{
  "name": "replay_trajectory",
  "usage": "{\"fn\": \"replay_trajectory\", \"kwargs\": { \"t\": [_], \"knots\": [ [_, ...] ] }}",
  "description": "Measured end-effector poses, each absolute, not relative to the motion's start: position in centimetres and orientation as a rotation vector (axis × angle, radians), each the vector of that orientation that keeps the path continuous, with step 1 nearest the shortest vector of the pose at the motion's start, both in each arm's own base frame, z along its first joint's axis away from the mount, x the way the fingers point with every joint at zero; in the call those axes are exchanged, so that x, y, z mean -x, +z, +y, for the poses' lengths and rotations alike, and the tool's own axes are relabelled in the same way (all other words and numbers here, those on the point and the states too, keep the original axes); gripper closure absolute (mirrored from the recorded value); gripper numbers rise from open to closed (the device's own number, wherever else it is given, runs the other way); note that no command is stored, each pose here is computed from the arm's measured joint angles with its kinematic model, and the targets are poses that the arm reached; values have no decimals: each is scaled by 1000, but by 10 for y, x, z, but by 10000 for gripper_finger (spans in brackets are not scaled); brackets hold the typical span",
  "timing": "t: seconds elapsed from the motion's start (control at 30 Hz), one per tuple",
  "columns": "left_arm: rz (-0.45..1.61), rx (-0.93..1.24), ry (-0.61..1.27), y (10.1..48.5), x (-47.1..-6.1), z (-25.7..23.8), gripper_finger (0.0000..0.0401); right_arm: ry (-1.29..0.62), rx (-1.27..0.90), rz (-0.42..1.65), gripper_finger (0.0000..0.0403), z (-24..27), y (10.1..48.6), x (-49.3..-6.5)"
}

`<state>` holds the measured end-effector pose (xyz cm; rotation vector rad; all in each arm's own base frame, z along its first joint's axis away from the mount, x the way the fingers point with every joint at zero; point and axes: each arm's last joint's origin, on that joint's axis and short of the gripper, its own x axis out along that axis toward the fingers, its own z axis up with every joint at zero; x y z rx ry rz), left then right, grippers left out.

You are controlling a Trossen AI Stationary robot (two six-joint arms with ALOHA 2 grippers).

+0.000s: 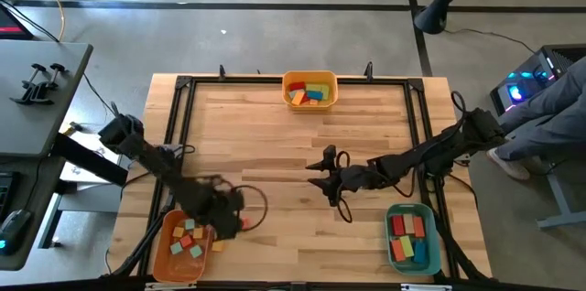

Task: Sort blocks by size
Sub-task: Put the orange square block into the orange bin

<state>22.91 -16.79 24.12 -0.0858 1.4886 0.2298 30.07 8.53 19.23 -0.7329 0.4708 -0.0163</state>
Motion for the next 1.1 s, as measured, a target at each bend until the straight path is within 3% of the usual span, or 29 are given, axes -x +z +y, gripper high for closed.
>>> {"fn": "replay_trajectory", "kwargs": {
  "t": [0.17, 0.53, 0.7, 1.1],
  "knots": [
    [1714, 384, 324, 231, -205, -202, 304, 61, 743, 400, 210, 77, 197, -307],
    [1733, 713, 372, 227, -160, -269, 304, 201, 693, 219, 210, 58, 209, -317],
    [1745, 715, 380, 217, -148, -286, 304, 219, 750, 180, 210, 53, 212, -318],
    [1841, 479, 337, 185, -142, -289, 291, 236, 693, 145, 210, 28, 215, -322]
  ]
}}
